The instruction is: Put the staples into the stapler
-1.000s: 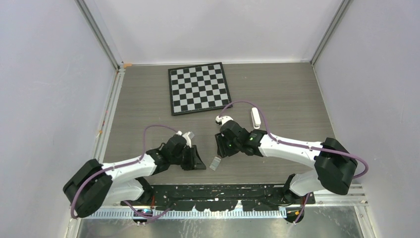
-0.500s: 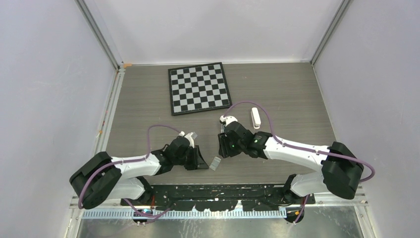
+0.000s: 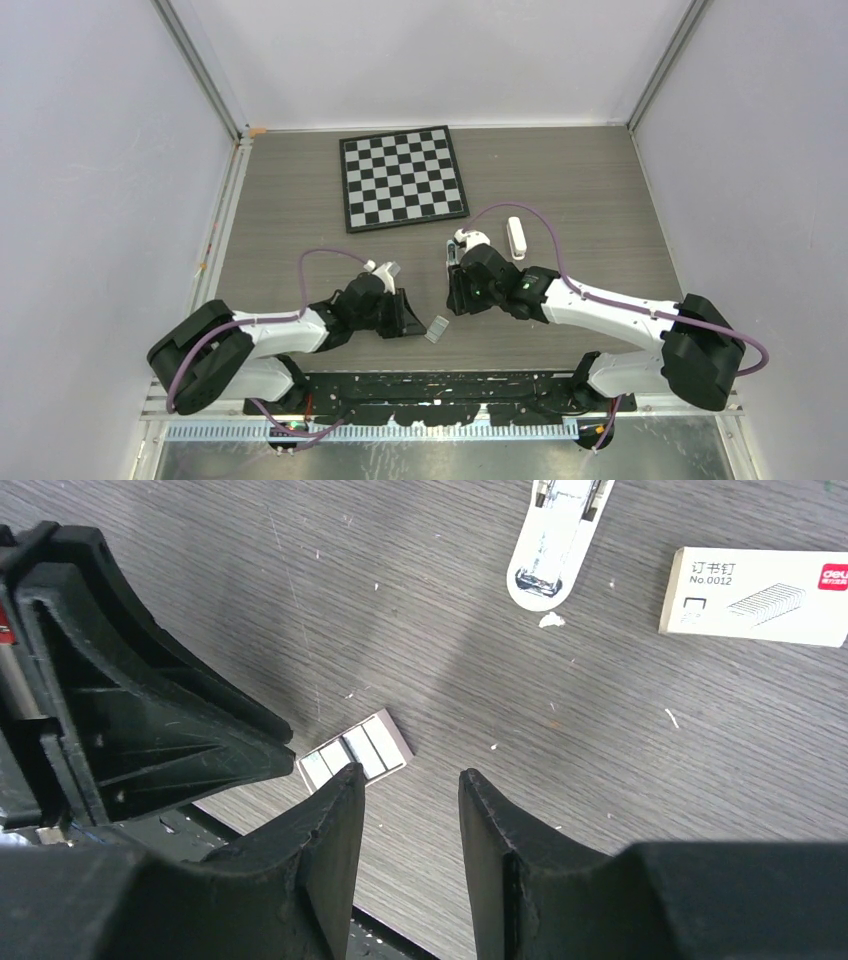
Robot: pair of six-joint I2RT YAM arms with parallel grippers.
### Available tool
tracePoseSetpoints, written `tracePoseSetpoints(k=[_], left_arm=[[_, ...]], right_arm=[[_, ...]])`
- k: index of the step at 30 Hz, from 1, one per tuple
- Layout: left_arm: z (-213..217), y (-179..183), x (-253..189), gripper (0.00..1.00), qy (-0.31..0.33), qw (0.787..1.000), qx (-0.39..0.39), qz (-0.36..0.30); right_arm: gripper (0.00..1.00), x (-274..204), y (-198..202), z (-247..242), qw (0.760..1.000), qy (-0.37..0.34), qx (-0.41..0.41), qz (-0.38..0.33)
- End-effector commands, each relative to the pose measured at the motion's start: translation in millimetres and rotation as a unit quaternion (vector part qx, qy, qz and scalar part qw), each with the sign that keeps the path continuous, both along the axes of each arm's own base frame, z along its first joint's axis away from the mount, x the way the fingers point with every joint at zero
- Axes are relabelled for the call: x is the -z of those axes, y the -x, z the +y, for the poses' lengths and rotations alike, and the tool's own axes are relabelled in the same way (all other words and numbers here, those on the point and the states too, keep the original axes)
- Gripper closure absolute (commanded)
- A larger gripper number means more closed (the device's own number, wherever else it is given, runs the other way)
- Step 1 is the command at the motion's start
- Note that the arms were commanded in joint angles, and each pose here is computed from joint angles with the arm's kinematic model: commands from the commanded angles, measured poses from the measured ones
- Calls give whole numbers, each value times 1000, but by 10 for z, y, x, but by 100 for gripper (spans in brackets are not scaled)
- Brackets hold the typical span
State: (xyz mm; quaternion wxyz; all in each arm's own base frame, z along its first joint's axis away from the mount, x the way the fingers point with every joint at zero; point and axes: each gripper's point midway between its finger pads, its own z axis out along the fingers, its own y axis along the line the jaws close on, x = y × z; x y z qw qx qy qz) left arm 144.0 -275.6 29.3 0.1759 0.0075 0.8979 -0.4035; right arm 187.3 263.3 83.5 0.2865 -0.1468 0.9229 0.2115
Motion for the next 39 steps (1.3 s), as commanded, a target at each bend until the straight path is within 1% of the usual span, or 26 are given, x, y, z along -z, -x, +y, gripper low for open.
tracePoseSetpoints(k=[1,4,7,9,12,17,23,29,37,39], left_arm=[[-12,-123,-245,76,19,999,-15,-48],[52,-87,-316,74,17,998,-16,-55],[129,-43,-340,74,9,998,-20,-53],[166,-21,-362,74,9,998,-23,-54],[186,-3,-391,76,18,998,-30,-52],[147,2,-367,78,22,998,-29,-41],[114,12,-272,82,30,999,-37,-20],[133,23,-152,82,15,999,-39,-9],[41,29,-58,82,21,999,-36,5],[4,40,-32,82,19,999,-31,8]], right_arm=[[55,-137,-51,73,999,-32,12,-10],[55,-102,-32,126,999,-40,6,0],[53,-144,23,274,997,-80,-20,6],[52,-159,40,331,995,-92,-30,11],[52,-151,42,368,995,-97,-35,16],[51,-123,92,487,991,-124,-50,31],[51,-15,126,533,989,-126,-52,55],[49,83,174,533,988,-127,-51,69],[49,195,221,525,987,-124,-46,91],[49,173,206,561,986,-133,-48,85]])
